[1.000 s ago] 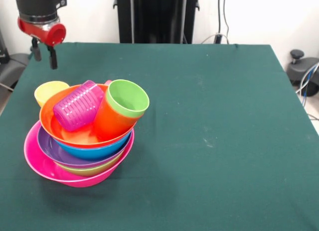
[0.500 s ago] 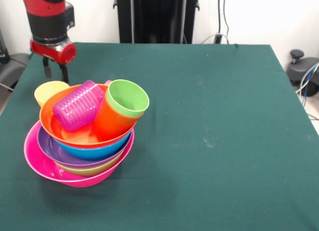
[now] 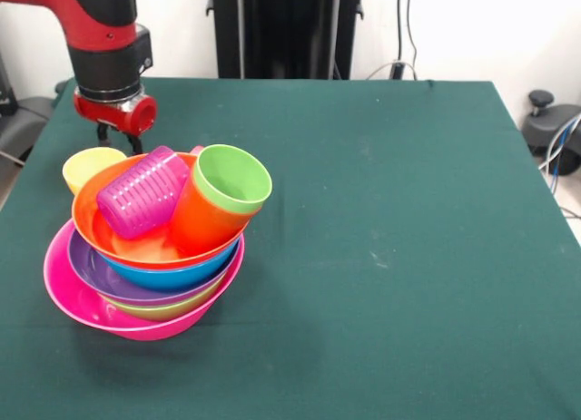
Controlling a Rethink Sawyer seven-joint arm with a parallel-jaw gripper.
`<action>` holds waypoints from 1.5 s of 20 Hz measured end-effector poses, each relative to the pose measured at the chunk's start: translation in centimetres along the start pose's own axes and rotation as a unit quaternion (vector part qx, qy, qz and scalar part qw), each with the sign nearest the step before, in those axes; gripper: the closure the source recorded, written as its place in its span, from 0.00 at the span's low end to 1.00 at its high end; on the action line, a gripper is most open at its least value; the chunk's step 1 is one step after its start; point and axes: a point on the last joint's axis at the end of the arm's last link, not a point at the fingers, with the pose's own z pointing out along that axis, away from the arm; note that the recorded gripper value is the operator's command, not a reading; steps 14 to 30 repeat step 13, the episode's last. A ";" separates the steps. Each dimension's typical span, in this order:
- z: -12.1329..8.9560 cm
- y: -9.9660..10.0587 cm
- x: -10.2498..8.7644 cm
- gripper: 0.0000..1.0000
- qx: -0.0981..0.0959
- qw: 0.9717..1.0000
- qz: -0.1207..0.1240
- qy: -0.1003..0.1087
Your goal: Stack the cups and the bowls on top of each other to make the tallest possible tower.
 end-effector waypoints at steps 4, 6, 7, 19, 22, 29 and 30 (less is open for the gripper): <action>-0.4 0.0 -0.6 0.00 -0.004 1.000 0.002 -0.006; -1.3 -0.1 -1.4 0.00 -0.006 1.000 0.003 -0.016; -1.9 -0.1 -1.9 0.00 -0.007 1.000 0.004 -0.021; -6.7 -0.5 -4.6 0.00 -0.006 0.999 0.016 -0.040; -6.7 -0.5 -4.6 0.00 -0.006 0.999 0.016 -0.040; -6.7 -0.5 -4.6 0.00 -0.006 0.999 0.016 -0.040; -6.7 -0.5 -4.6 0.00 -0.006 0.999 0.016 -0.040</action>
